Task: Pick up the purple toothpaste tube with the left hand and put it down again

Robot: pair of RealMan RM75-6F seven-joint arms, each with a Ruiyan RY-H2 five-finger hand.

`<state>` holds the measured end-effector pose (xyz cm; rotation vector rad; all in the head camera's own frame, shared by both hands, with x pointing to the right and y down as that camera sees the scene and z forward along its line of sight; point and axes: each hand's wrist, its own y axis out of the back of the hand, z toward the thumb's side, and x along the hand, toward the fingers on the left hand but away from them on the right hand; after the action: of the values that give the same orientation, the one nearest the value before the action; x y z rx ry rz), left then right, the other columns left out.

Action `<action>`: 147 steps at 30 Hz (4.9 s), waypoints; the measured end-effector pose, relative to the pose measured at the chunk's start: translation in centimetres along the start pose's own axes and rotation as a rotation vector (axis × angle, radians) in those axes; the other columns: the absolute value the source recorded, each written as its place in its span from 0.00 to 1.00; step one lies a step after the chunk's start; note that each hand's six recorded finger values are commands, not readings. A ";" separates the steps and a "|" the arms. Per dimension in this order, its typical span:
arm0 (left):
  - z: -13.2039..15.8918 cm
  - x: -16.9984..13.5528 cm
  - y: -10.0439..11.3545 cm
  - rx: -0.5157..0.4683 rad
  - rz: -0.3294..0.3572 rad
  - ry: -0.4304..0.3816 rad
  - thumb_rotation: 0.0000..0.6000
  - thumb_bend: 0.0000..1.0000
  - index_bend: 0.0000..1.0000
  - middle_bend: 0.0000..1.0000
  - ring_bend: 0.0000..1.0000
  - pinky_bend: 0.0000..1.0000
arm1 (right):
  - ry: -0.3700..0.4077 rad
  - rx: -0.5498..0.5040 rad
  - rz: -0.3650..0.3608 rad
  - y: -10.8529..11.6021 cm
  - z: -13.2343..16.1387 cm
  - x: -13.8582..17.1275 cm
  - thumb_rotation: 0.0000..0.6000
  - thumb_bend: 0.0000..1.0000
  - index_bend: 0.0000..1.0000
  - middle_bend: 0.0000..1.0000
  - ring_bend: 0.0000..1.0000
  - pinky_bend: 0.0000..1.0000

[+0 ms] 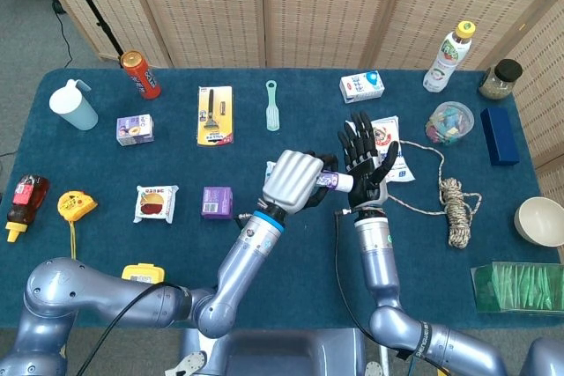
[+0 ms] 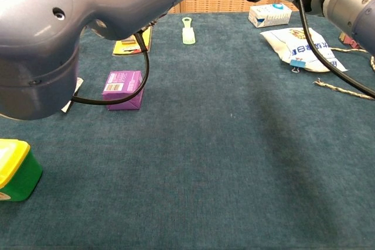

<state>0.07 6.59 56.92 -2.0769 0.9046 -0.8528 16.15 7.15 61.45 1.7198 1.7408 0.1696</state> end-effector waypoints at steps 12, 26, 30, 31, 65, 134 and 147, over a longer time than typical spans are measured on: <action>-0.2 0.0 0.0 0.009 -0.002 0.001 1.00 0.50 0.52 0.57 0.50 0.61 | 0.006 0.028 0.000 0.2 0.1 0.0 0.04 0.00 0.00 0.00 0.00 0.00; -1.0 -0.3 0.4 0.045 -0.015 -0.002 1.00 0.50 0.51 0.57 0.49 0.61 | 0.016 0.128 0.011 0.8 0.2 -0.1 0.04 0.00 0.00 0.00 0.00 0.00; -1.5 -0.5 0.7 0.070 -0.019 -0.009 1.00 0.50 0.51 0.57 0.48 0.61 | 0.024 0.166 0.004 1.4 0.6 -0.2 0.05 0.00 0.00 0.00 0.00 0.00; -1.6 -0.6 0.7 0.075 -0.019 -0.010 1.00 0.50 0.51 0.57 0.48 0.61 | 0.025 0.171 0.002 1.5 0.6 -0.3 0.04 0.00 0.00 0.00 0.00 0.00; -6.9 -2.6 -2.8 0.274 -0.285 0.005 1.00 0.50 0.27 0.31 0.20 0.40 | 0.043 0.330 -0.046 5.5 3.1 0.3 0.04 0.00 0.00 0.00 0.00 0.00; -29.8 -29.9 12.7 0.333 0.097 0.524 1.00 0.50 0.22 0.21 0.13 0.24 | 0.027 1.684 -0.009 15.3 9.3 5.3 1.00 0.00 0.10 0.01 0.00 0.00; -30.5 -36.1 11.6 0.259 0.088 0.590 1.00 0.50 0.20 0.18 0.11 0.21 | -0.034 1.888 -0.057 16.5 10.2 10.7 1.00 0.00 0.10 0.01 0.00 0.00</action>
<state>-46.77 19.14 53.77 -1.5681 1.1041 -1.4884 36.54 15.39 58.52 2.5941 1.8321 -2.0951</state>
